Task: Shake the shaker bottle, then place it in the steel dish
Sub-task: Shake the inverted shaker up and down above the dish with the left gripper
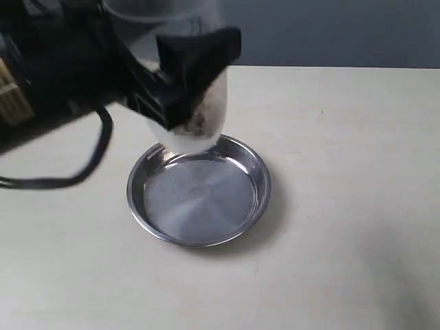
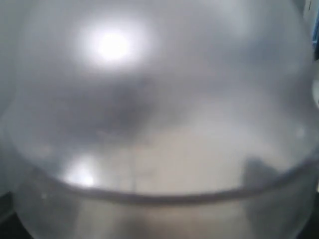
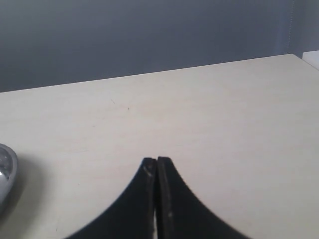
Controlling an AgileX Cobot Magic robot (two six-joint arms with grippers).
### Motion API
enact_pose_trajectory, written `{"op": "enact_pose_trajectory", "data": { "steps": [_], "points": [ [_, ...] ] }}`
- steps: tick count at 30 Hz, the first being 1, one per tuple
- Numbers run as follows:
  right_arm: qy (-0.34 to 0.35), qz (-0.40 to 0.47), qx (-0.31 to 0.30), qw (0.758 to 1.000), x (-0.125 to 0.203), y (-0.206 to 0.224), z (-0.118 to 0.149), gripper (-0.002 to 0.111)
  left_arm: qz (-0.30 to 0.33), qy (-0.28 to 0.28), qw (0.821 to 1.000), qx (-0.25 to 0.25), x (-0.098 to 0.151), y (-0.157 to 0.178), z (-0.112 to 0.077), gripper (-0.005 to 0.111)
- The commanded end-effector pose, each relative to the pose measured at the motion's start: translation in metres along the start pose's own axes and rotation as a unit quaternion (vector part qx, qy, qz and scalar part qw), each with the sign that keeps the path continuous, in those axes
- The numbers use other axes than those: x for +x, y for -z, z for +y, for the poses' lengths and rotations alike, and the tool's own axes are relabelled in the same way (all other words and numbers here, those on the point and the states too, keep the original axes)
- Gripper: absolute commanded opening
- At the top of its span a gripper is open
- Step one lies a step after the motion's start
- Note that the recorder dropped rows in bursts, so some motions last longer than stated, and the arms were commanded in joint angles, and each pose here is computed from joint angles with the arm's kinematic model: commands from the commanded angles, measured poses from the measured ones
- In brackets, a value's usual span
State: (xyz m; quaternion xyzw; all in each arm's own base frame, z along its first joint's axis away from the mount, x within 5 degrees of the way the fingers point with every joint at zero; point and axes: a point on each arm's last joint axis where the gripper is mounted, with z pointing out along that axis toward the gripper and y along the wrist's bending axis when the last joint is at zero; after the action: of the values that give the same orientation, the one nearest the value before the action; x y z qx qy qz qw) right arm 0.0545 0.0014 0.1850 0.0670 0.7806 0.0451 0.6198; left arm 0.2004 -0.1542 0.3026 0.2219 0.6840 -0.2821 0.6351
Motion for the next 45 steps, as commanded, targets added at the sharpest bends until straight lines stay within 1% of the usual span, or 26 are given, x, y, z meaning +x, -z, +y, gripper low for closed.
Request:
{"op": "enact_pose_trajectory", "data": {
  "steps": [1, 2, 3, 4, 5, 7, 9, 11, 13, 15, 16, 18, 19, 21, 23, 24, 27, 29, 31, 34, 36, 39, 40, 42, 44, 45],
  "points": [
    [0.002, -0.007, 0.002, 1.0, -0.001, 0.0, 0.0, -0.001, -0.003, 0.02, 1.0, 0.018, 0.012, -0.002, -0.005, 0.0],
    [0.002, -0.007, 0.002, 1.0, -0.001, 0.0, 0.0, -0.001, -0.072, -0.021, 0.997, 0.033, -0.02, 0.009, -0.01, 0.0],
    [0.002, -0.007, 0.002, 1.0, -0.001, 0.0, 0.0, -0.001, -0.071, -0.026, 0.997, 0.005, -0.033, 0.012, -0.006, 0.0],
    [0.002, -0.007, 0.002, 1.0, -0.001, 0.0, 0.0, -0.001, -0.026, -0.014, 0.999, -0.018, -0.021, 0.009, 0.0, 0.0],
    [0.002, -0.007, 0.002, 1.0, -0.001, 0.0, 0.0, -0.001, 0.081, -0.011, 0.996, -0.042, 0.024, -0.003, 0.01, 0.0],
    [0.002, -0.007, 0.002, 1.0, -0.001, 0.0, 0.0, -0.001, 0.122, 0.022, 0.99, -0.061, 0.049, -0.011, 0.018, 0.0],
    [0.002, -0.007, 0.002, 1.0, -0.001, 0.0, 0.0, -0.001, 0.067, 0.007, 0.997, -0.038, 0.024, -0.009, 0.01, 0.0],
    [0.002, -0.007, 0.002, 1.0, -0.001, 0.0, 0.0, -0.001, -0.038, -0.034, 0.999, -0.006, -0.027, 0.005, -0.003, 0.0],
    [0.002, -0.007, 0.002, 1.0, -0.001, 0.0, 0.0, -0.001, -0.056, -0.038, 0.998, -0.008, -0.042, 0.013, -0.005, 0.0],
    [0.002, -0.007, 0.002, 1.0, -0.001, 0.0, 0.0, -0.001, 0.016, -0.028, 0.999, -0.026, -0.011, 0.004, 0.002, 0.0],
    [0.002, -0.007, 0.002, 1.0, -0.001, 0.0, 0.0, -0.001, 0.071, -0.01, 0.997, -0.041, 0.021, -0.005, 0.01, 0.0],
    [0.002, -0.007, 0.002, 1.0, -0.001, 0.0, 0.0, -0.001, 0.095, 0.032, 0.993, -0.061, 0.042, -0.015, 0.018, 0.0],
    [0.002, -0.007, 0.002, 1.0, -0.001, 0.0, 0.0, -0.001, 0.069, 0.034, 0.996, -0.051, 0.035, -0.014, 0.015, 0.0],
    [0.002, -0.007, 0.002, 1.0, -0.001, 0.0, 0.0, -0.001, -0.043, 0.0, 0.999, -0.007, -0.011, -0.003, 0.003, 0.0],
    [0.002, -0.007, 0.002, 1.0, -0.001, 0.0, 0.0, -0.001, -0.084, -0.019, 0.996, -0.001, -0.04, 0.007, -0.001, 0.0],
    [0.002, -0.007, 0.002, 1.0, -0.001, 0.0, 0.0, -0.001, -0.061, -0.017, 0.998, -0.009, -0.036, 0.006, 0.001, 0.0],
    [0.002, -0.007, 0.002, 1.0, -0.001, 0.0, 0.0, -0.001, 0.105, 0.002, 0.994, -0.043, 0.029, -0.013, 0.013, 0.0],
    [0.002, -0.007, 0.002, 1.0, -0.001, 0.0, 0.0, -0.001, 0.146, 0.038, 0.987, -0.059, 0.05, -0.02, 0.017, 0.0],
    [0.002, -0.007, 0.002, 1.0, -0.001, 0.0, 0.0, -0.001, 0.091, 0.035, 0.995, -0.037, 0.019, -0.016, 0.006, 0.0],
    [0.002, -0.007, 0.002, 1.0, -0.001, 0.0, 0.0, -0.001, -0.019, -0.015, 1.0, -0.008, -0.042, 0.003, -0.006, 0.0],
    [0.002, -0.007, 0.002, 1.0, -0.001, 0.0, 0.0, -0.001, 0.003, -0.015, 1.0, -0.012, -0.031, 0.002, -0.005, 0.0],
    [0.001, -0.007, 0.001, 1.0, -0.001, 0.0, 0.0, -0.001, 0.11, -0.005, 0.993, -0.031, 0.028, -0.017, 0.007, 0.0],
    [0.001, -0.007, 0.001, 1.0, -0.001, 0.0, 0.0, -0.001, 0.109, 0.008, 0.993, -0.034, 0.029, -0.018, 0.007, 0.0],
    [0.001, -0.007, 0.001, 1.0, -0.001, 0.0, 0.0, -0.001, 0.031, -0.01, 0.999, -0.009, -0.005, -0.012, -0.001, 0.0],
    [0.001, -0.007, 0.001, 1.0, -0.001, 0.0, 0.0, -0.001, -0.067, -0.057, 0.996, 0.008, -0.052, 0.004, -0.009, 0.0],
    [0.001, -0.007, 0.001, 1.0, -0.001, 0.0, 0.0, -0.001, -0.075, -0.057, 0.996, 0.003, -0.06, 0.008, -0.009, 0.0]
  ]
}}
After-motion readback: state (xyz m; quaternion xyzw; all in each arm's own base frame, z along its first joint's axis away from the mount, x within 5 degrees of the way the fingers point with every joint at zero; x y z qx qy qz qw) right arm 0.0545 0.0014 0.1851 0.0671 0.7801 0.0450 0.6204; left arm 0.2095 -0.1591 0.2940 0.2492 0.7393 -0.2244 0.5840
